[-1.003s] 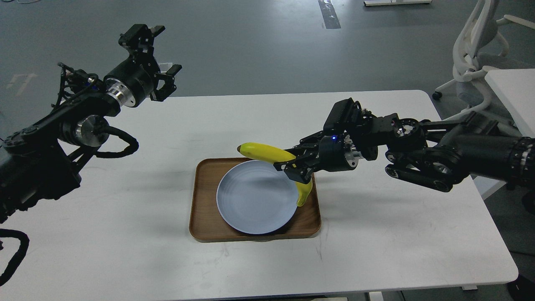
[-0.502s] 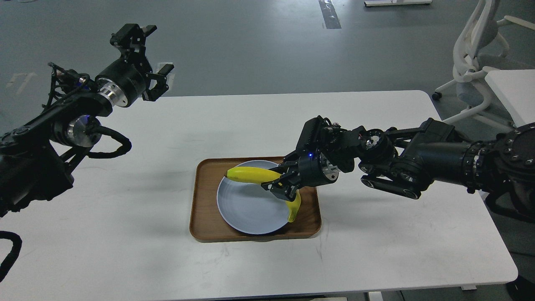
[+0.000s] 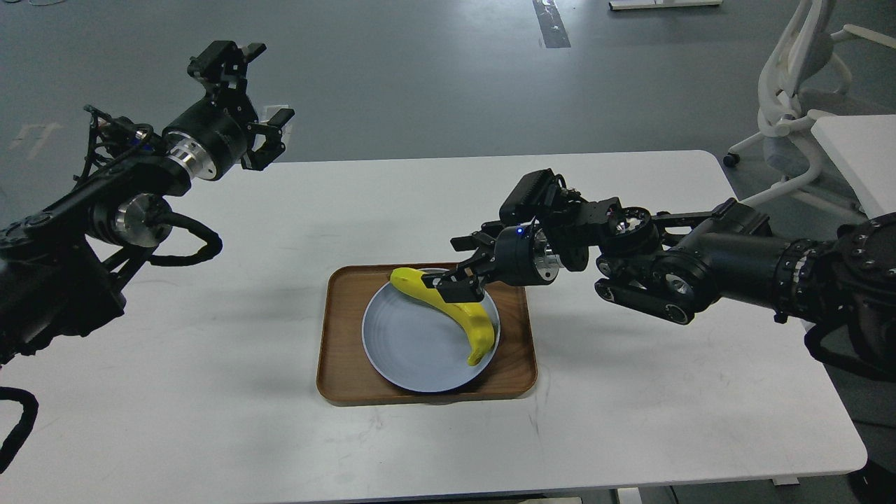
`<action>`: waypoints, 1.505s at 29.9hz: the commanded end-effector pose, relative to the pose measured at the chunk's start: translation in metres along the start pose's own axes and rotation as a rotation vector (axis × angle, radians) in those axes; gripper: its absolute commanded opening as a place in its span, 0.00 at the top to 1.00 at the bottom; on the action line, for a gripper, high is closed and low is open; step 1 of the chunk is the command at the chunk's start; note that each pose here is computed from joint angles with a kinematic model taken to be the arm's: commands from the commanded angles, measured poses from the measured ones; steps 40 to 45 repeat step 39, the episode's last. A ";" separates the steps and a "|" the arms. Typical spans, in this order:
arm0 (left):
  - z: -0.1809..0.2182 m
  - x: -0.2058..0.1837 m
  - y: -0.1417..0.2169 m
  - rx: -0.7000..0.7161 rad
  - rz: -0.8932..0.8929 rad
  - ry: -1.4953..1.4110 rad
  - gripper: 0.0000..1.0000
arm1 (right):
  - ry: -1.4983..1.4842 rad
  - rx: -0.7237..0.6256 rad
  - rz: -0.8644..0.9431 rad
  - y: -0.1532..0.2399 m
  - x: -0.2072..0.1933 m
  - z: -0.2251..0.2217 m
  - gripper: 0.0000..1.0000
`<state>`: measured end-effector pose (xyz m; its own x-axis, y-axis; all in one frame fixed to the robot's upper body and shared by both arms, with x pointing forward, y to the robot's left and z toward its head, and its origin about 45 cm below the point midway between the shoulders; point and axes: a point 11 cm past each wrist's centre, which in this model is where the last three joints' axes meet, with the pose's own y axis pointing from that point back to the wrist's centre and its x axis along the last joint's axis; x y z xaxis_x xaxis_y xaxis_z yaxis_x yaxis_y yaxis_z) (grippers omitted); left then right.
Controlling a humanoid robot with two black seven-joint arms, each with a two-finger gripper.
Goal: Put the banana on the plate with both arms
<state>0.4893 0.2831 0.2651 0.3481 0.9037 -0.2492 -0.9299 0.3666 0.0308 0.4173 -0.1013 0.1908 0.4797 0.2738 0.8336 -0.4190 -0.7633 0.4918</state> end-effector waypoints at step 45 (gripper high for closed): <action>-0.062 0.011 0.042 0.026 -0.068 0.221 0.02 | -1.861 -0.003 0.849 0.098 0.022 0.113 0.00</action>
